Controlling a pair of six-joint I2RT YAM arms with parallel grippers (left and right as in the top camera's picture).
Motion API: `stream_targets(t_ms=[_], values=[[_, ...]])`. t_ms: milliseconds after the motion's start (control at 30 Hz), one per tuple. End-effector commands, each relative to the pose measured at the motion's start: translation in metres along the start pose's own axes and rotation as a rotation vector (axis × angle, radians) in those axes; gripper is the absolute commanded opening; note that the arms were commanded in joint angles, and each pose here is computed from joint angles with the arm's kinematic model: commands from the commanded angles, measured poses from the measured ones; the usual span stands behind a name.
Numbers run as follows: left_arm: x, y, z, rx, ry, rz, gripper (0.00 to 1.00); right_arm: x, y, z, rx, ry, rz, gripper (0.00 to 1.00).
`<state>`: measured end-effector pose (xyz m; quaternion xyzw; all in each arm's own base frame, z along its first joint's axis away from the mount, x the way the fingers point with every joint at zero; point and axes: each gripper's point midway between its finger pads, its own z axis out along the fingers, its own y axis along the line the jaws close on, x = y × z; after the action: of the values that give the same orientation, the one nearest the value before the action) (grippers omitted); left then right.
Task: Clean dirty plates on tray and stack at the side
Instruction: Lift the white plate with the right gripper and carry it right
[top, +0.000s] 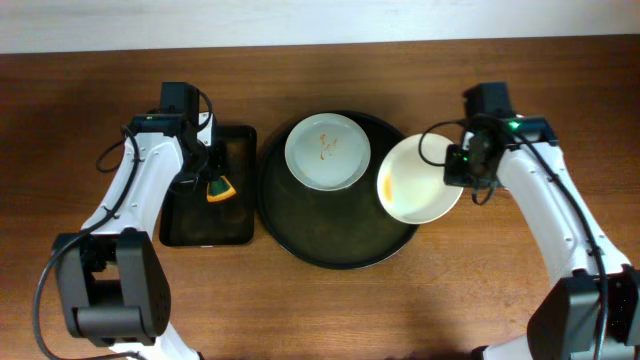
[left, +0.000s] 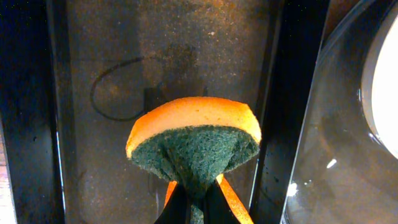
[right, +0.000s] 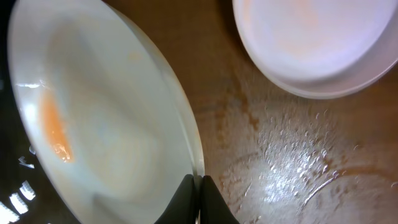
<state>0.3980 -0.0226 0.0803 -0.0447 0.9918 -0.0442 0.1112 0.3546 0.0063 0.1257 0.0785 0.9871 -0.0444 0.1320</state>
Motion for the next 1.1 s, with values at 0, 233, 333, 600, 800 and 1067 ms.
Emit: stream_targets(t_ms=[0,233,333,600,800,1067], values=[[-0.005,-0.003,-0.008,0.016,-0.025,0.013,0.0,-0.017,0.007,-0.026,0.177,-0.131,-0.136,0.04],[-0.007,-0.003,-0.008,0.017,-0.031,0.014,0.0,-0.019,0.054,-0.068,0.467,-0.354,-0.364,0.04],[-0.007,-0.003,-0.008,0.017,-0.033,0.014,0.0,-0.016,0.064,-0.074,0.475,-0.384,-0.372,0.04],[-0.007,-0.003,-0.008,0.017,-0.033,0.014,0.0,-0.034,0.04,-0.099,0.669,-0.499,-0.31,0.04],[-0.008,-0.003,-0.008,0.018,-0.037,0.014,0.0,-0.053,0.039,-0.124,0.745,-0.661,-0.188,0.04],[-0.008,-0.003,-0.008,0.018,-0.037,0.014,0.0,-0.054,0.04,-0.131,0.784,-0.68,-0.214,0.04]])
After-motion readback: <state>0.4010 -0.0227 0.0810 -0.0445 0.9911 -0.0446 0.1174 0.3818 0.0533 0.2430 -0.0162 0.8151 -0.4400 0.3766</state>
